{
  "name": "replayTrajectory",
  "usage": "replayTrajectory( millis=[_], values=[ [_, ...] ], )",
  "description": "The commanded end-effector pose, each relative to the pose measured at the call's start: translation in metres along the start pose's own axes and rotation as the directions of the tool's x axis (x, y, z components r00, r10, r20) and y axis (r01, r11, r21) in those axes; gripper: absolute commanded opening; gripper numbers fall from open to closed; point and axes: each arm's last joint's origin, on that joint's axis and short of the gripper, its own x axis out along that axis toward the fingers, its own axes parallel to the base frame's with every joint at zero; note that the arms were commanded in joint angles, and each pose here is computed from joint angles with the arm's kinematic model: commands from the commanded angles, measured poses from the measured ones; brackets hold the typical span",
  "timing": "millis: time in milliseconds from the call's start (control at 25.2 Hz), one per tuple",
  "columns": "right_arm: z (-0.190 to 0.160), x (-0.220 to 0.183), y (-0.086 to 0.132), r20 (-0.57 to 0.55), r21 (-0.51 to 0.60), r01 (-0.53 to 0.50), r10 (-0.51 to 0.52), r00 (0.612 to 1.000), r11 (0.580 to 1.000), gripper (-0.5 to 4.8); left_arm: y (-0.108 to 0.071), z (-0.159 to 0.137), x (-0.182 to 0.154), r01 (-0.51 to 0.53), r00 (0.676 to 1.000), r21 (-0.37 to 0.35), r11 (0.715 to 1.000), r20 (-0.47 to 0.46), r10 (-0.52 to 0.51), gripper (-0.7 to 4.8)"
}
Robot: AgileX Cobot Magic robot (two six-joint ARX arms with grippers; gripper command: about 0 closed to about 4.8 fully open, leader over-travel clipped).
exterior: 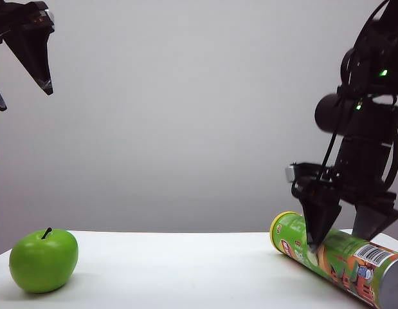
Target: Pick up the green bucket of chips from the desk, place it near the apple, and finally stand it up.
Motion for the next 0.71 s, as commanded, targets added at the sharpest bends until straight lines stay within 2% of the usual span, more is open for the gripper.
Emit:
replayTrajectory(
  millis=[40, 396, 555, 714],
  values=[
    [0.0067, 0.0071, 0.0061, -0.025, -0.021, 0.002, -0.002, 1.000, 1.000, 4.79, -0.0002, 0.0015, -0.0019, -0.001, 1.000, 0.008, 1.000, 0.014, 0.001, 4.35],
    [0.0077, 0.0090, 0.0077, -0.035, -0.029, 0.072, -0.073, 0.997, 0.997, 4.79, -0.0001, 0.0022, -0.0019, -0.002, 1.000, 0.010, 1.000, 0.021, 0.002, 4.35],
    [0.0087, 0.0090, 0.0076, -0.024, -0.008, 0.073, -0.074, 0.997, 0.997, 4.79, -0.0001, 0.0033, -0.0019, -0.003, 1.000, 0.013, 1.000, 0.031, 0.003, 4.35],
    [0.0107, 0.0090, 0.0074, -0.004, 0.014, 0.076, -0.076, 0.997, 0.997, 4.55, 0.0001, 0.0043, -0.0020, -0.005, 0.999, 0.016, 1.000, 0.042, 0.004, 4.35]
  ],
)
